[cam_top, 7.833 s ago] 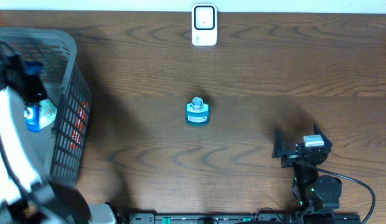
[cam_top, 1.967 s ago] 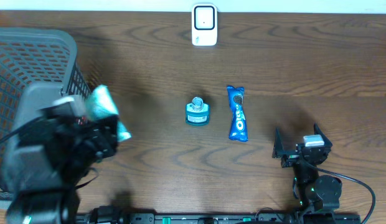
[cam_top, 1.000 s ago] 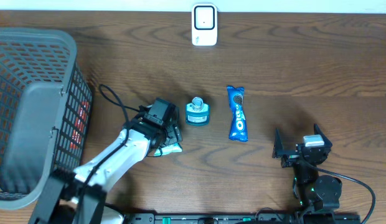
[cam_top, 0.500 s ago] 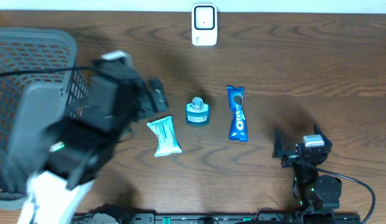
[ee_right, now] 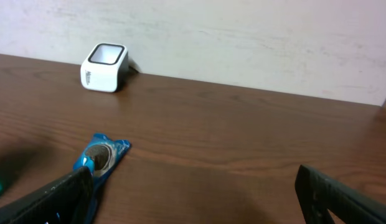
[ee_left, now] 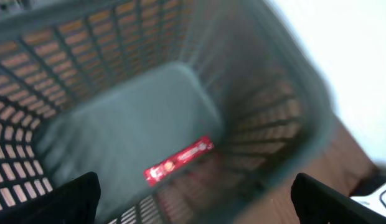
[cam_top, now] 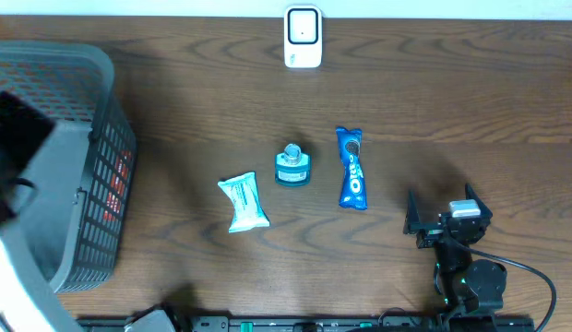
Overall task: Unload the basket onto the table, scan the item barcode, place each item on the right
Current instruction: 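Reach the left gripper into the basket and grasp the red Nescafe stick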
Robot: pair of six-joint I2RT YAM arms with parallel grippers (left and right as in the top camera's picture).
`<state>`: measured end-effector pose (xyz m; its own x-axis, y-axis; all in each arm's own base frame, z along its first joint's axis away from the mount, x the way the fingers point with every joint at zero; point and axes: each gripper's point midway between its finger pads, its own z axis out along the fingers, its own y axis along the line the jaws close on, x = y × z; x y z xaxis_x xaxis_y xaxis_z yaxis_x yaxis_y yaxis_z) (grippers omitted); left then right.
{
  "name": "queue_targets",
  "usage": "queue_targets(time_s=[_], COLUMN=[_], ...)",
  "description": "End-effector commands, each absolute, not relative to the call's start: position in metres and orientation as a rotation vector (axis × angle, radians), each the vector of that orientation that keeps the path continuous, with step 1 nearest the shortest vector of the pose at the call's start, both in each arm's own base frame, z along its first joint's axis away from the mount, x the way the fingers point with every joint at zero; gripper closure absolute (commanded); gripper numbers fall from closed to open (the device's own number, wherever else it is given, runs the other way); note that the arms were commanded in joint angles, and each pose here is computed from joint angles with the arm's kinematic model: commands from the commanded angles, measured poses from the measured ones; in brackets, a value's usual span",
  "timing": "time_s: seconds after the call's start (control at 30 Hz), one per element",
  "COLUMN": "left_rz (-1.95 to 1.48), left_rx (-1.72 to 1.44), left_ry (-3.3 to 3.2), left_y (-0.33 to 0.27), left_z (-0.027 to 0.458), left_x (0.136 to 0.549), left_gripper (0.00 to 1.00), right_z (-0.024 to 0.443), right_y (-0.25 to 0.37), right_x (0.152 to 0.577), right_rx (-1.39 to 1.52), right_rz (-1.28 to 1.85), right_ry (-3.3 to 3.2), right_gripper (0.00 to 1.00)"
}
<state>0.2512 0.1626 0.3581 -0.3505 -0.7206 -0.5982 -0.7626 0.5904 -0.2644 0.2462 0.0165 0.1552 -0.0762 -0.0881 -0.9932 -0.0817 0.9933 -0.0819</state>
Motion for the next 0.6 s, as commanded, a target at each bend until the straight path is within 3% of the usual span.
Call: queue_targets(time_s=[0.0,0.17,0.57], left_rz=[-0.082,-0.129,-0.168], left_rx=[-1.095,-1.025,-1.032], left_ry=[2.322,2.581,2.845], left_y=[0.174,0.178,0.169], left_z=[0.321,0.257,0.16], left_x=[0.262,0.272,0.258], left_gripper=[0.02,0.02,0.02], right_z=[0.153,0.154,0.153], right_y=[0.018,0.018,0.018], right_x=[0.246,0.246,0.246], right_rx=[-0.139,-0.139,-0.139], right_rz=[-0.007,-0.007,-0.007], right_ry=[1.654,1.653,1.654], right_gripper=[0.01,0.01,0.01])
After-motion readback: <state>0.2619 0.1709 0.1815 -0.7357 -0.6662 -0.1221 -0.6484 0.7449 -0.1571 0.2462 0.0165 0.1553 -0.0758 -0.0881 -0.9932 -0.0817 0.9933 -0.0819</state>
